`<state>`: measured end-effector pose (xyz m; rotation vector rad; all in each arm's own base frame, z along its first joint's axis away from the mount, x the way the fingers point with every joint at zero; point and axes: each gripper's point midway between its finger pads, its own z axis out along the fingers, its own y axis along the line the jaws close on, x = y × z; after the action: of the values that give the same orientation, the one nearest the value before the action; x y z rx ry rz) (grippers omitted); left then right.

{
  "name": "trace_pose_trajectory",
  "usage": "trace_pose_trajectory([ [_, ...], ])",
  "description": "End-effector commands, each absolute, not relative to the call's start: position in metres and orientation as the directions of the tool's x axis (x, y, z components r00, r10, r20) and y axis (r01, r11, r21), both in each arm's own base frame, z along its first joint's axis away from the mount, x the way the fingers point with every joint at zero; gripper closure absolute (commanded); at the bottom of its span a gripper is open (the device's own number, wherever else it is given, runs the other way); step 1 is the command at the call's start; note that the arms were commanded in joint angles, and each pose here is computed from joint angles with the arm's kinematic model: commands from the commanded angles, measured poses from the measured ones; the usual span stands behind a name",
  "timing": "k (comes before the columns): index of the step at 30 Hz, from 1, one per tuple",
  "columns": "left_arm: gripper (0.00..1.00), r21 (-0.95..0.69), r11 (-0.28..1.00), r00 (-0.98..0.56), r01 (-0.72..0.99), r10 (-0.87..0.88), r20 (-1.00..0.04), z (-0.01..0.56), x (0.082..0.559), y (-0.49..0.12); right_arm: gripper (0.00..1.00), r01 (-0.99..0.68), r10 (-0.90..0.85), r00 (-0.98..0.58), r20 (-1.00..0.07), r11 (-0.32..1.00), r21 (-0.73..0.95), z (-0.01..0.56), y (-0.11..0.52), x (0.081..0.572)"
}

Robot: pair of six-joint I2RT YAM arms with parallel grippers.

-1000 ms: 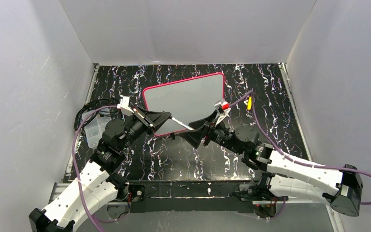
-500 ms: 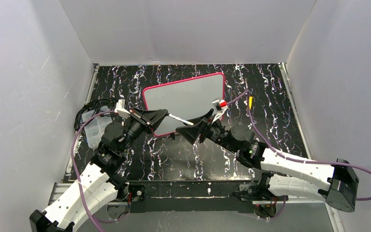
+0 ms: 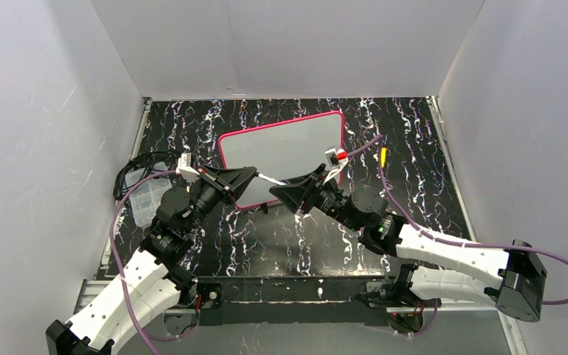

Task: Write a sentence on the whiteboard
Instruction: Open the whiteboard marker at the center of the board.

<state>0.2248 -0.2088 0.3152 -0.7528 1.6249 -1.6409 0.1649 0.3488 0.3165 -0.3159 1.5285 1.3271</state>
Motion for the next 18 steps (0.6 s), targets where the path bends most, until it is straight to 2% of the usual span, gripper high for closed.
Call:
trace_pose_trajectory([
  [1,1.0,-0.996,0.013,-0.575,0.091,-0.816,-0.063,0.317,0.2265,-0.2077,0.52,-0.777,0.485,-0.377,-0.789,0.297,0.554,0.3586,0.3496,0.1644],
  [7,1.0,-0.996,0.007,-0.579,0.084,-0.814,-0.054,0.3154,0.2261,-0.2083,0.6,-0.78,0.479,-0.375,-0.793,0.299,0.549,0.3583,0.3529,0.1654],
  [11,1.0,-0.997,0.004,-0.578,0.082,-0.814,-0.051,0.3146,0.2262,-0.208,0.69,-0.779,0.482,-0.375,-0.792,0.3,0.551,0.3585,0.3538,0.1664],
  [13,1.0,-0.997,-0.001,-0.576,0.079,-0.816,-0.044,0.3138,0.2259,-0.2073,0.68,-0.779,0.484,-0.374,-0.791,0.298,0.551,0.3585,0.3535,0.1662],
  [18,1.0,-0.997,-0.008,-0.573,0.079,-0.819,-0.038,0.3133,0.2249,-0.2056,0.59,-0.771,0.493,-0.368,-0.788,0.312,0.555,0.3582,0.3504,0.1686],
])
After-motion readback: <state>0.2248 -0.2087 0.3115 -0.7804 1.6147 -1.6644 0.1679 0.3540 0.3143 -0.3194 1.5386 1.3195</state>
